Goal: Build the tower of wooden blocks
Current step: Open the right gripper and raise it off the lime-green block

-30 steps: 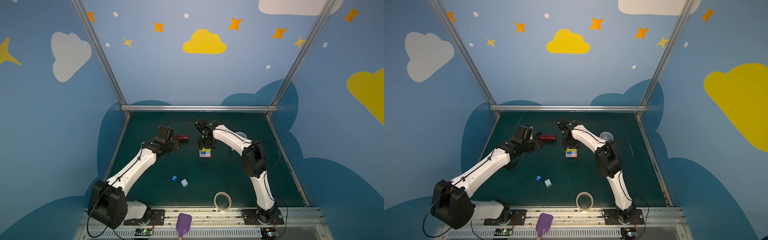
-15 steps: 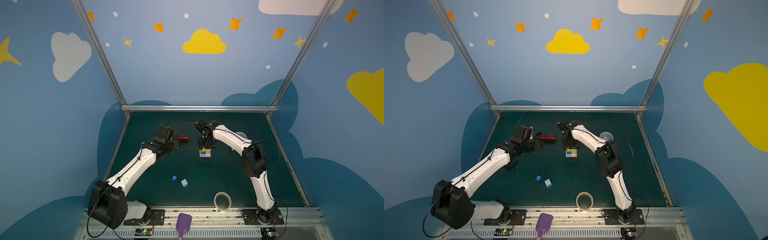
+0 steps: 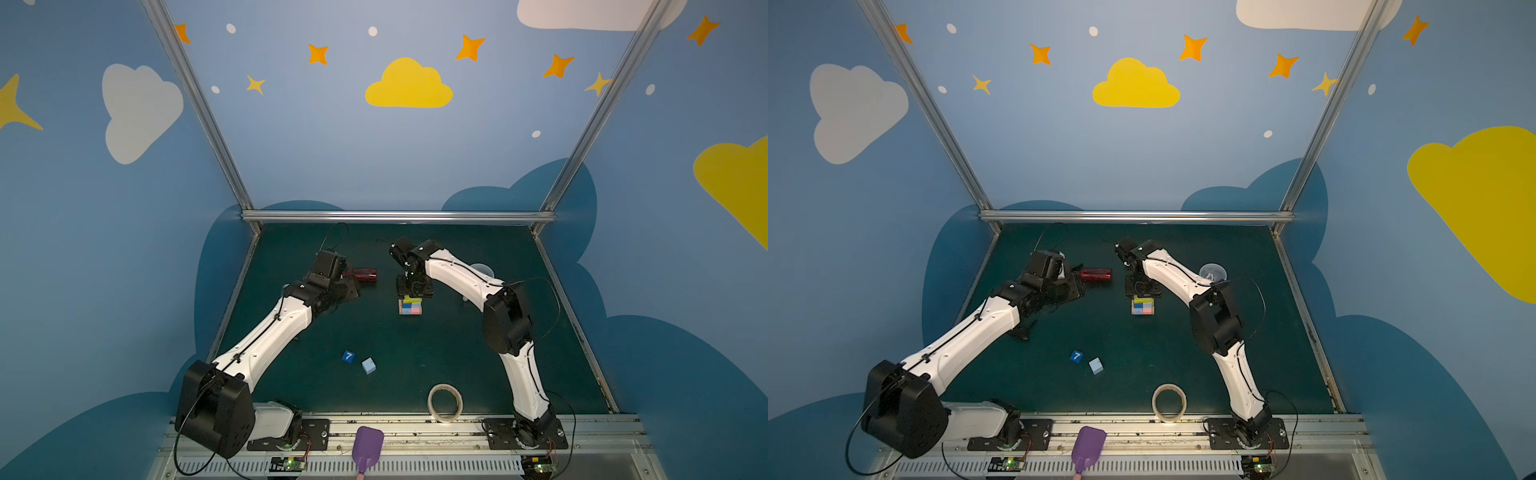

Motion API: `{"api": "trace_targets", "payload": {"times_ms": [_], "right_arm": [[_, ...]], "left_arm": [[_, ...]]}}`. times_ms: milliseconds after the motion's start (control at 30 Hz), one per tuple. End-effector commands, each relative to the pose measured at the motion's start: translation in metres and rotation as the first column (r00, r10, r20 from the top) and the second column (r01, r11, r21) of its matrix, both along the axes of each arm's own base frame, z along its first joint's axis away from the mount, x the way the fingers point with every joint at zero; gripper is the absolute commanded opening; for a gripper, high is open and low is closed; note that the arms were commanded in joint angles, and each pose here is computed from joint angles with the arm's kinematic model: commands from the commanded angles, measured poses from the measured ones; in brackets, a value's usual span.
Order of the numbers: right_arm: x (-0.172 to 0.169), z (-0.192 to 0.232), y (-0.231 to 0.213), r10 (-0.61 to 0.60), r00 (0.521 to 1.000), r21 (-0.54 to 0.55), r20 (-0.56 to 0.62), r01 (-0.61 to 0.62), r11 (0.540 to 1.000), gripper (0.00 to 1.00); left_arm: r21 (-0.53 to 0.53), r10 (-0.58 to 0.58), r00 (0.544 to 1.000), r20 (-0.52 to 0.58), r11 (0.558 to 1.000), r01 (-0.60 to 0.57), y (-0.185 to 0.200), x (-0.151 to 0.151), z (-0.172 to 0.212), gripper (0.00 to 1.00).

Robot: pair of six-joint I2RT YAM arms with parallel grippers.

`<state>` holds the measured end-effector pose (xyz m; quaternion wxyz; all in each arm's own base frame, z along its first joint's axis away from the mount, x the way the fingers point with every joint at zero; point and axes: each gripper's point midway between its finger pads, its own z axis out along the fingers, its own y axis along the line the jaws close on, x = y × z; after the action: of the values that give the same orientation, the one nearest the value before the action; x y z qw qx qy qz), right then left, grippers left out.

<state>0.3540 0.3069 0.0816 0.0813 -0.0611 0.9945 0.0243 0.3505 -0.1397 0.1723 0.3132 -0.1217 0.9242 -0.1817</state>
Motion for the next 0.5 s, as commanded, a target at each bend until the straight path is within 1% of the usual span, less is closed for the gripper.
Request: {"api": "trace_targets", "payload": {"times_ms": [0, 167, 467], "right_arm": [[-0.0002, 0.0011, 0.0014, -0.012, 1.000, -0.011, -0.006, 0.012, 1.000, 0.66], [-0.0001, 0.0020, 0.0009, -0.012, 1.000, -0.013, -0.005, 0.012, 1.000, 0.69], [0.0004, 0.0086, -0.0006, -0.010, 1.000, -0.013, 0.009, 0.010, 1.000, 0.85]], "left_arm": [[0.000, -0.001, 1.000, 0.013, 1.000, 0.001, 0.0029, -0.0021, 0.0030, 0.54], [-0.002, -0.003, 1.000, 0.012, 1.000, 0.003, 0.0027, -0.0019, 0.0030, 0.54], [-0.003, -0.004, 1.000, 0.007, 1.000, 0.004, 0.0025, -0.0017, 0.0013, 0.54]]}}
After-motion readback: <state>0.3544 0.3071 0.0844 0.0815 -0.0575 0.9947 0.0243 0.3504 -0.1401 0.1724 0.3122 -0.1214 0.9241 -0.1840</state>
